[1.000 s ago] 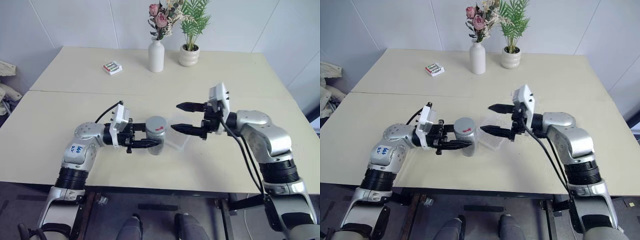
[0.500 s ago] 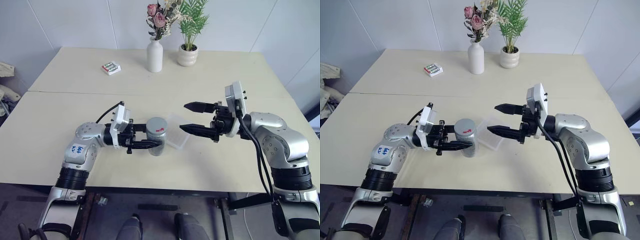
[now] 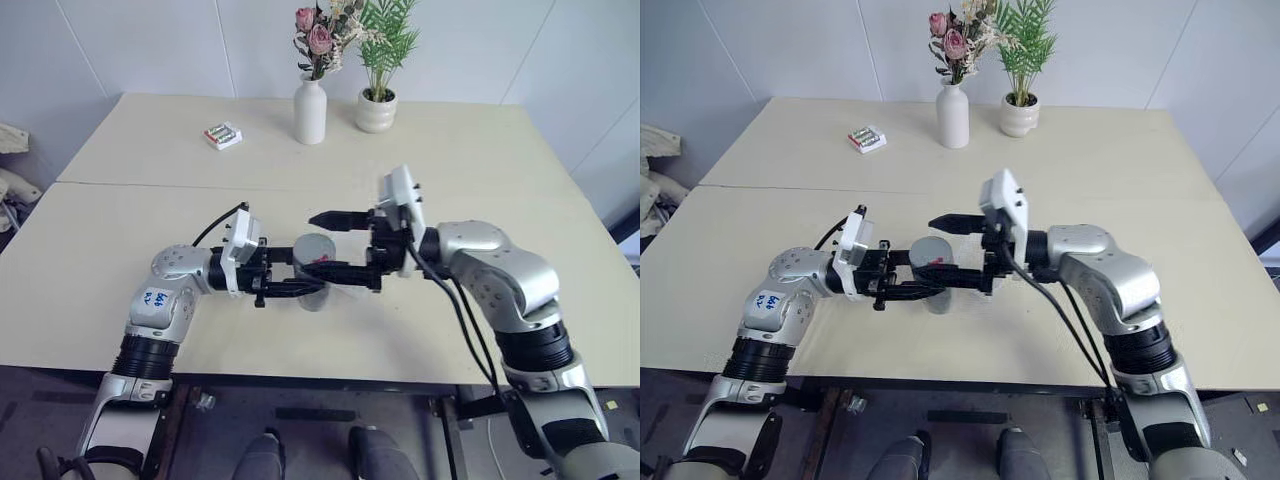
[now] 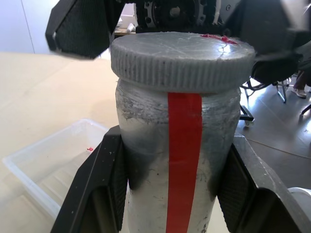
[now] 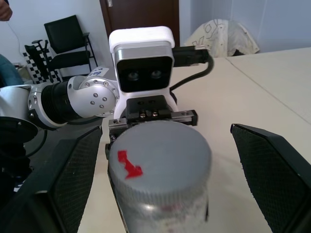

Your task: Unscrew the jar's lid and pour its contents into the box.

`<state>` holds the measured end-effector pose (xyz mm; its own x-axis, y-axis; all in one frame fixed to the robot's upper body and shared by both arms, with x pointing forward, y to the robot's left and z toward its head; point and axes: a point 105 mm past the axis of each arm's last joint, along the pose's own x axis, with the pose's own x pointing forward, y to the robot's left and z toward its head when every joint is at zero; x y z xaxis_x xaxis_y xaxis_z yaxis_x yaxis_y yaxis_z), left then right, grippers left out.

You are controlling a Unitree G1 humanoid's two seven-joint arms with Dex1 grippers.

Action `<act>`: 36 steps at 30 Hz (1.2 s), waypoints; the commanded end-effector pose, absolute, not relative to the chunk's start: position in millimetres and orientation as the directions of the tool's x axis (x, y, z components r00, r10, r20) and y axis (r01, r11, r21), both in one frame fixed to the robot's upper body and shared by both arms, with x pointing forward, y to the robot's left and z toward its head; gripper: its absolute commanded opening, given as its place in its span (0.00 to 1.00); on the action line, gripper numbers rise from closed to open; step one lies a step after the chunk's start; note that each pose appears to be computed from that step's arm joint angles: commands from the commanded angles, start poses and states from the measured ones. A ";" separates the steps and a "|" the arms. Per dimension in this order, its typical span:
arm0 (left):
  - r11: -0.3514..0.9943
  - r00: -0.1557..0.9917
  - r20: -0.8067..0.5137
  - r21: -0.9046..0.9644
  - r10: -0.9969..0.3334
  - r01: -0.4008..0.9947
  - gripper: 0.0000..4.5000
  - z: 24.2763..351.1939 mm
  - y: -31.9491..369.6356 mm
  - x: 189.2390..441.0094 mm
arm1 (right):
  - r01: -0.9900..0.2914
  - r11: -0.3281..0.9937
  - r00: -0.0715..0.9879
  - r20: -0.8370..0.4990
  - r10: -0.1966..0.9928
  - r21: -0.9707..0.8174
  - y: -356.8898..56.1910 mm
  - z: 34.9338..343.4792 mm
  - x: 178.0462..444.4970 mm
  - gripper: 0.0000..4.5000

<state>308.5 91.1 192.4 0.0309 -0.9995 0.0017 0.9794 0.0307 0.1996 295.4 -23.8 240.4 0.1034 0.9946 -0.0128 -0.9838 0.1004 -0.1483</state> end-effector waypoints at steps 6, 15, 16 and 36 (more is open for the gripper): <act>0.009 0.004 0.020 0.244 -1.000 0.970 0.45 203.2 86.6 303.7 | -0.975 0.122 0.124 0.003 0.992 -0.185 -13.7 249.5 302.9 0.99; 0.008 0.004 0.020 0.245 -1.000 0.969 0.45 203.6 86.4 303.7 | -0.962 0.194 0.197 0.005 0.980 -0.192 -25.7 250.1 314.4 0.99; 0.009 0.004 0.021 0.246 -1.000 0.969 0.45 203.7 86.4 303.8 | -0.961 0.201 0.204 0.007 0.979 -0.192 -28.1 250.6 315.1 0.99; 0.018 0.013 0.022 0.243 -1.000 0.970 0.45 203.3 87.8 304.6 | -0.929 0.339 0.341 0.013 0.940 -0.150 -83.3 251.6 327.3 0.99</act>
<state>315.7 96.4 194.6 0.0969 -0.9952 0.0141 0.9760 0.0978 0.1947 312.8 -59.4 239.5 0.2174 0.9756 -0.0317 -0.9677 0.2112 -0.1374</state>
